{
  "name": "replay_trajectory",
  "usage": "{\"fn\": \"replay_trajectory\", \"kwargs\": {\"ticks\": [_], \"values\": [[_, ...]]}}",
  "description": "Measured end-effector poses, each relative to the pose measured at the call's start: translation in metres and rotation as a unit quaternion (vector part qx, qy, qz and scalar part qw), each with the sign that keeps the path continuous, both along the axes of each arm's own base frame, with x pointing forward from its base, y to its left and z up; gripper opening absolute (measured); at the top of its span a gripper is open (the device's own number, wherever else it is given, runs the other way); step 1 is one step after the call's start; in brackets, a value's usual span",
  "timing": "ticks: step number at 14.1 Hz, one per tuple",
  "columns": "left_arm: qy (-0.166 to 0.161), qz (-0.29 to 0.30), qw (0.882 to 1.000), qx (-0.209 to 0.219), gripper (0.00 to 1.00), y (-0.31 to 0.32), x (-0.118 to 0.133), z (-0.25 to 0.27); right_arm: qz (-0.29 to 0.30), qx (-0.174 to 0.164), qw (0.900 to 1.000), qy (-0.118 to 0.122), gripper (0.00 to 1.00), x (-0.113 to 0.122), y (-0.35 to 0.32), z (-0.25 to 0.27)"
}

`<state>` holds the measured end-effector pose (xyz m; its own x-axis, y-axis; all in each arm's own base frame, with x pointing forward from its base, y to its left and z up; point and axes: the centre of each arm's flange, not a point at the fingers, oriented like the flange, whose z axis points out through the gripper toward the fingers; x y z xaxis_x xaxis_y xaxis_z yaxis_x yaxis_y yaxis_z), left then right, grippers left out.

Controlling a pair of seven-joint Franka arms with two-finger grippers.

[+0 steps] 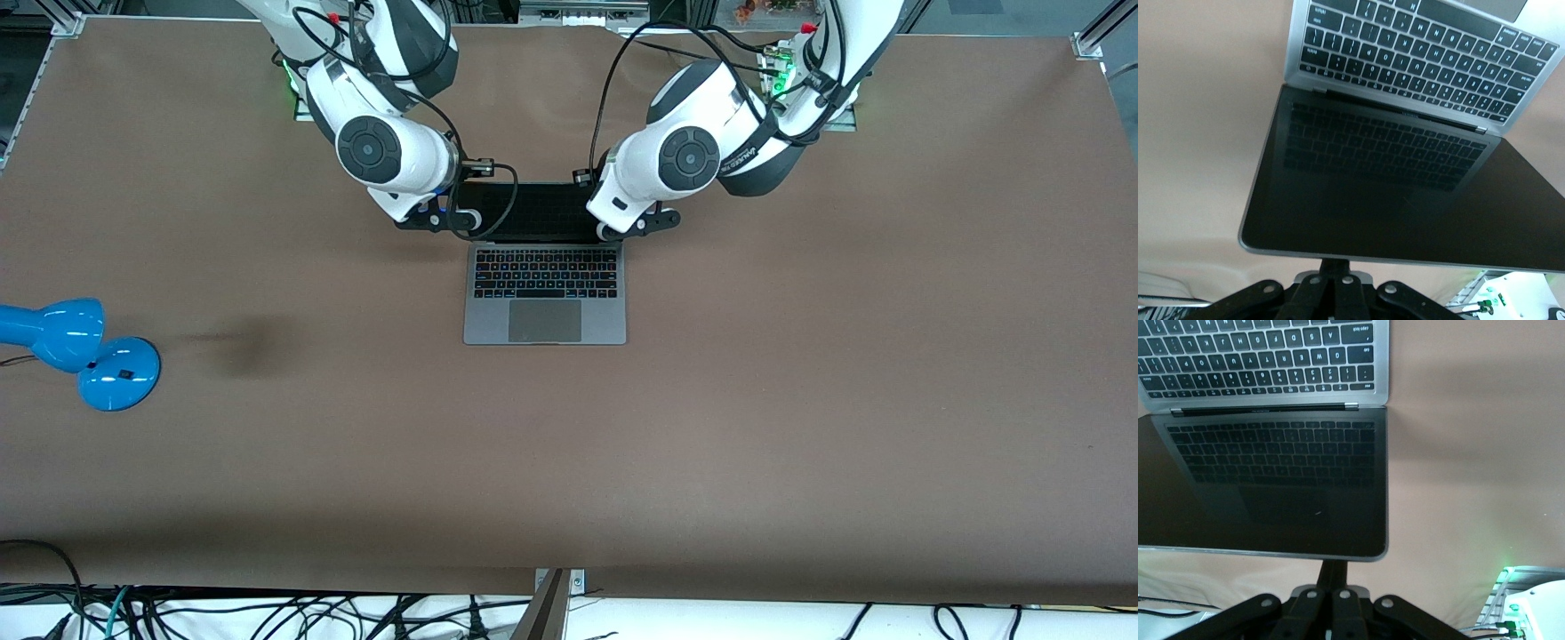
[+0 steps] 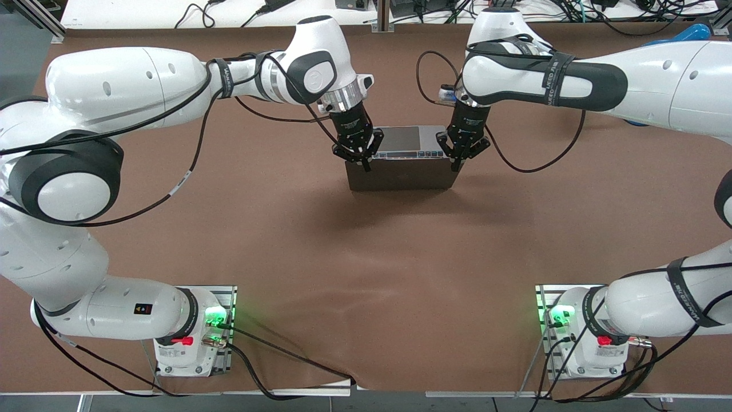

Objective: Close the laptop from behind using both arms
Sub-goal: 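Lower both grippers to the back of the laptop screen, then push the screen forward with both grippers, tilting it toward the keyboard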

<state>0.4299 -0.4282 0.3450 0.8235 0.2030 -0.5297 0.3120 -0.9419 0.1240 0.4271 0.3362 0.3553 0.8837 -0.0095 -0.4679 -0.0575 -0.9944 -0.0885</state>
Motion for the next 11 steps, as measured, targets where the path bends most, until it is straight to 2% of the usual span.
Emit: {"fn": "replay_trajectory", "kwargs": {"ticks": [8,11], "values": [[-0.007,-0.002,1.0,0.008,0.01,0.007,0.017,-0.011,-0.015,0.013,0.999,-0.035,0.01,0.024,-0.019,0.002],[-0.01,0.006,1.0,0.004,0.01,0.009,0.028,-0.013,-0.014,0.019,0.998,-0.059,0.01,0.032,-0.021,0.004]]}}
